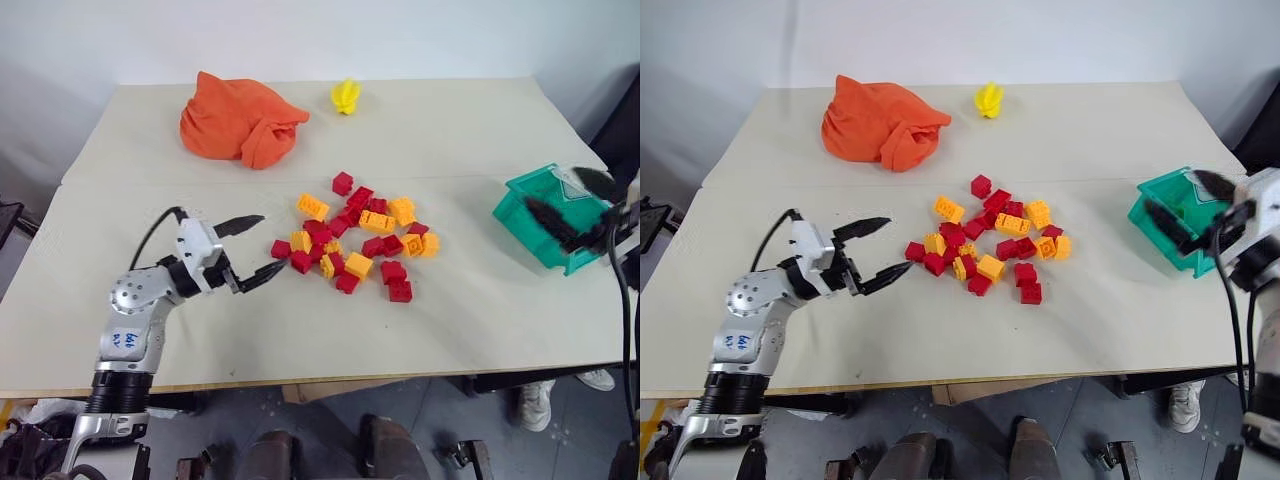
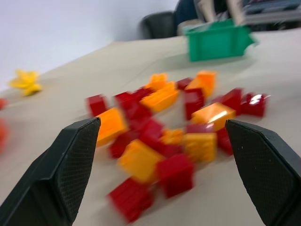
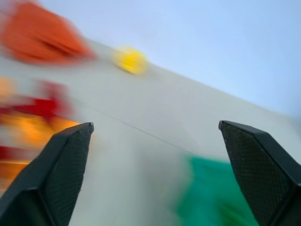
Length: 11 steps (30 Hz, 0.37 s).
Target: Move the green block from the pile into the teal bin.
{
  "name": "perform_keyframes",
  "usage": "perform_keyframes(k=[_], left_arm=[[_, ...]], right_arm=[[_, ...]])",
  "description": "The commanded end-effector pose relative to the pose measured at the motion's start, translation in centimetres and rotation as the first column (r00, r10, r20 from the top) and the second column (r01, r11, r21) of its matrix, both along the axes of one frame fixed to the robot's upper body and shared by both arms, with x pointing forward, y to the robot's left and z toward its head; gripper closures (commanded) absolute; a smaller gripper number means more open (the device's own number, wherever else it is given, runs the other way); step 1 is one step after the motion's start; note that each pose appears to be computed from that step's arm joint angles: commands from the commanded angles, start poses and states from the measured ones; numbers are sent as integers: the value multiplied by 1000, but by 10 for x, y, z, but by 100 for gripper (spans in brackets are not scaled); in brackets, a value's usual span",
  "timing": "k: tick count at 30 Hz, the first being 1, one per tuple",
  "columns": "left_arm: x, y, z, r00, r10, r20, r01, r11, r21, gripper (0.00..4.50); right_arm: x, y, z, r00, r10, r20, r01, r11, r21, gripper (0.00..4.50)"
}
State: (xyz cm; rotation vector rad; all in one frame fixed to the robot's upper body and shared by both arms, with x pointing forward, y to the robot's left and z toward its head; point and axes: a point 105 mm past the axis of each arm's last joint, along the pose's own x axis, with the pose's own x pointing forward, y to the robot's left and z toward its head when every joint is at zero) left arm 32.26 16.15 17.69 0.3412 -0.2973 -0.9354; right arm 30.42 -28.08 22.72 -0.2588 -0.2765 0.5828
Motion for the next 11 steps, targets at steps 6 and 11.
perform_keyframes(k=[6, 11], left_arm=[[-20, 45, -23, 989, 135, -51, -130, 987, 96, 0], [-29, 56, -28, 984, 168, -65, -160, 981, 113, 0]], right_arm=[[-45, 47, -65, 912, 326, -249, -370, 917, -153, 2], [-41, 51, -74, 916, 322, -239, -360, 922, -140, 2]])
